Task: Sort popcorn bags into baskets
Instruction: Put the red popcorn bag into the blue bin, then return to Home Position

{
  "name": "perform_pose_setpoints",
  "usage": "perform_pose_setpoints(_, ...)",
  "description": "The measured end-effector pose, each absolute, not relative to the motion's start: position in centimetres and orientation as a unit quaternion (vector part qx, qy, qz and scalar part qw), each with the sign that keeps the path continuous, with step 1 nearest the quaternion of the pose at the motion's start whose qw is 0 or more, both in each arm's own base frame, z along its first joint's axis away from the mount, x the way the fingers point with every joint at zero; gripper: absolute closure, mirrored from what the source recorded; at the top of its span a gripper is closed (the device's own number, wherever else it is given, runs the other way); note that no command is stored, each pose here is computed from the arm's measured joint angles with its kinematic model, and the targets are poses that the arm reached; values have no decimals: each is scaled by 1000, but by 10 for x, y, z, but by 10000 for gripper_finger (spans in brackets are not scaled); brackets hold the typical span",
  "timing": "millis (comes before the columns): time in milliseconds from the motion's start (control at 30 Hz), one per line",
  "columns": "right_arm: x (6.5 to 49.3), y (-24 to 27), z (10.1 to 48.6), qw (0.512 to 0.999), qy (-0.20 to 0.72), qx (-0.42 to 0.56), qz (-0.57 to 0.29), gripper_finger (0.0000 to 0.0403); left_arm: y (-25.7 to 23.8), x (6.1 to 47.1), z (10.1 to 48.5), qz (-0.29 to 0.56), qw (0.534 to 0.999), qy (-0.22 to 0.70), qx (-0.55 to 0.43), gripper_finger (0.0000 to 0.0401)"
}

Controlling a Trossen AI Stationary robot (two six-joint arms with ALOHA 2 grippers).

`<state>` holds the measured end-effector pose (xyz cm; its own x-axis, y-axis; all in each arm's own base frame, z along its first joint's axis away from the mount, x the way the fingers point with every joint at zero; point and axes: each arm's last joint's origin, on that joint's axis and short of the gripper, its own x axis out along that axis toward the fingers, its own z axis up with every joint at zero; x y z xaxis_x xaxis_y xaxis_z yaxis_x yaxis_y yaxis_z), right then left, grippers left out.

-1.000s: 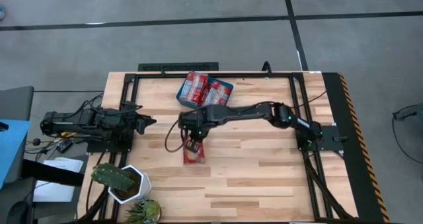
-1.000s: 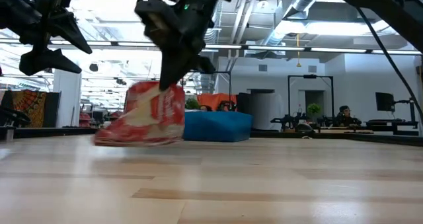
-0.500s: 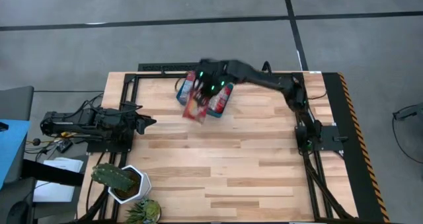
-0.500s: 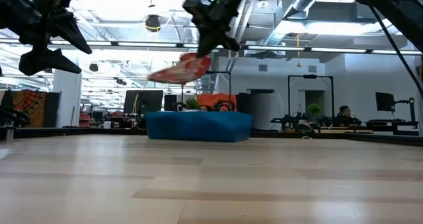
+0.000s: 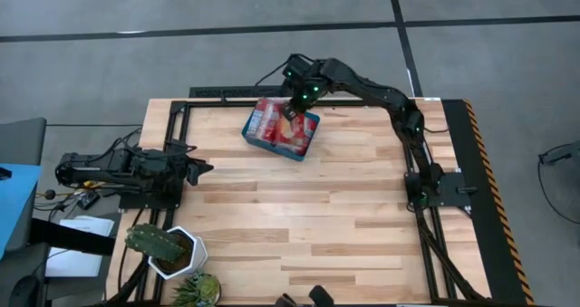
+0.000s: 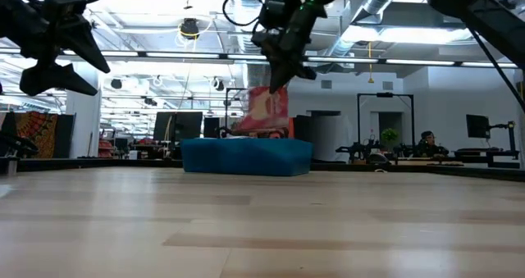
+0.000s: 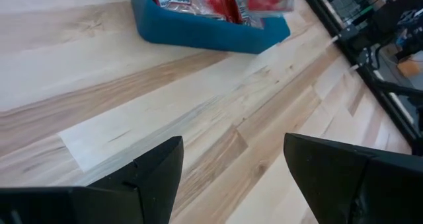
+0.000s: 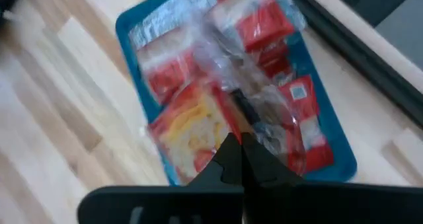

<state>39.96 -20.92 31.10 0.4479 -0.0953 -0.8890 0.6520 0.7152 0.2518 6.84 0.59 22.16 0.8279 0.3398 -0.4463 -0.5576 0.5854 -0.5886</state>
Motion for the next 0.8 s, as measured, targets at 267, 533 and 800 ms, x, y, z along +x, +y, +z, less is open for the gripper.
perform_pose_setpoints(267,409,-220,274,767,508,310,-238,401,6,68,221,253,883,154,-365,151)
perform_pose_setpoints(533,409,-227,256,744,531,314,-258,343,5,68,221,246,887,159,-357,151)
perform_pose_setpoints(800,392,-240,267,725,535,315,-297,240,5,68,221,245,888,160,-354,151)
